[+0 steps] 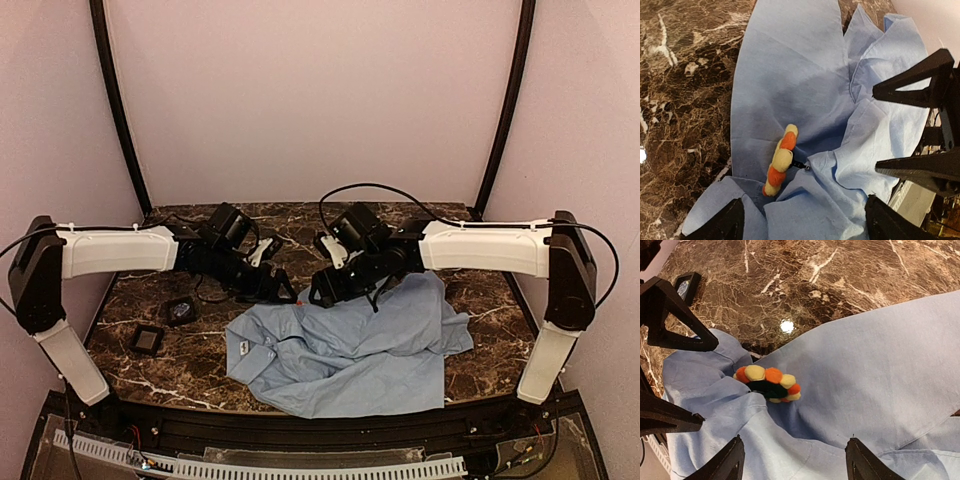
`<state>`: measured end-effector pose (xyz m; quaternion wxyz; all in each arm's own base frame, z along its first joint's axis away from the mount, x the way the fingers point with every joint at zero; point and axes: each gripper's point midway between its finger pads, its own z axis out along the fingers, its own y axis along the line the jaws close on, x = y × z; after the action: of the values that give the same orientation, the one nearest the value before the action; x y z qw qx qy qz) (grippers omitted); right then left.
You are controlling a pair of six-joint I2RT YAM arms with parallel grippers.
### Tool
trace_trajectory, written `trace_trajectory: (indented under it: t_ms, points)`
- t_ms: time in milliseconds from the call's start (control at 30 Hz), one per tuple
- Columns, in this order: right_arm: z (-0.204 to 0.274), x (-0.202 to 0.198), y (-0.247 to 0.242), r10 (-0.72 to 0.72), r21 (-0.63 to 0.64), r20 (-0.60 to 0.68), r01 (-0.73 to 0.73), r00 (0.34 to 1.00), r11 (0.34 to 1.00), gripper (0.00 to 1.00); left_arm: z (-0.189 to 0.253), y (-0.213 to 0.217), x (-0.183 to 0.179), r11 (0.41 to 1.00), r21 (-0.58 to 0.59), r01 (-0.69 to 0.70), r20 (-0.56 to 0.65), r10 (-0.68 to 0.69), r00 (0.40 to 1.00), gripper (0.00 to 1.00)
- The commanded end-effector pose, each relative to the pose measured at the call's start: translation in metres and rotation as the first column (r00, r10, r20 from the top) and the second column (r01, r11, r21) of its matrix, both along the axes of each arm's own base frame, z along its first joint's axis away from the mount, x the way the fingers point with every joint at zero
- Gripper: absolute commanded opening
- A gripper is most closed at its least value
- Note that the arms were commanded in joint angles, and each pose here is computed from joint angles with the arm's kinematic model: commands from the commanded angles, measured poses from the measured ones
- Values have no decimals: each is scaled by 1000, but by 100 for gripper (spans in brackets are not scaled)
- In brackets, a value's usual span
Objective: Remove the brooch from the garment
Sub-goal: Adjust the crumpled clothing at the center of the board.
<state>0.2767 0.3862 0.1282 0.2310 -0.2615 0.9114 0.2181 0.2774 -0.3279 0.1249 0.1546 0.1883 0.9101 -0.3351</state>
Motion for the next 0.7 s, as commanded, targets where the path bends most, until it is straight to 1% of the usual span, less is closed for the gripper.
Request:
trace_trajectory:
  t_ms: [0, 33, 67, 100, 133, 233, 300, 400, 567, 667]
  points:
    - [10, 8, -13, -57, 10, 27, 56, 998, 998, 69, 5, -13, -4, 997, -8, 74, 20, -74, 997, 68]
    - [12, 9, -13, -53, 15, 33, 53, 998, 998, 69, 4, -12, -7, 997, 2, 81, 17, -81, 997, 60]
    - [12, 9, -11, -43, 16, 36, 42, 998, 999, 69, 4, -11, -9, 996, 6, 86, 17, -86, 996, 43]
    - [14, 10, -9, -30, 21, 43, 29, 999, 999, 69, 4, -8, -12, 996, 13, 92, 23, -92, 995, 36]
    - [15, 10, -6, -18, 24, 47, 17, 999, 1000, 69, 5, -5, -17, 995, 15, 98, 28, -98, 995, 23]
    - [20, 8, 5, 47, 40, 62, -49, 997, 998, 69, 8, 3, -28, 994, 18, 109, 58, -110, 992, 5]
    - [20, 5, 13, 98, 34, 76, -101, 992, 994, 69, 9, 9, -34, 994, 14, 107, 74, -108, 991, 1]
    - [20, 2, 25, 147, 25, 91, -150, 985, 988, 67, 4, 17, -45, 994, 12, 111, 70, -112, 991, 1]
    - [17, 1, 45, 165, 45, 86, -169, 983, 985, 65, -5, 16, -60, 990, -11, 138, 30, -138, 990, 1]
    - [19, 2, 60, 178, 69, 85, -184, 980, 981, 65, -11, 14, -67, 985, 5, 170, 31, -170, 985, 1]
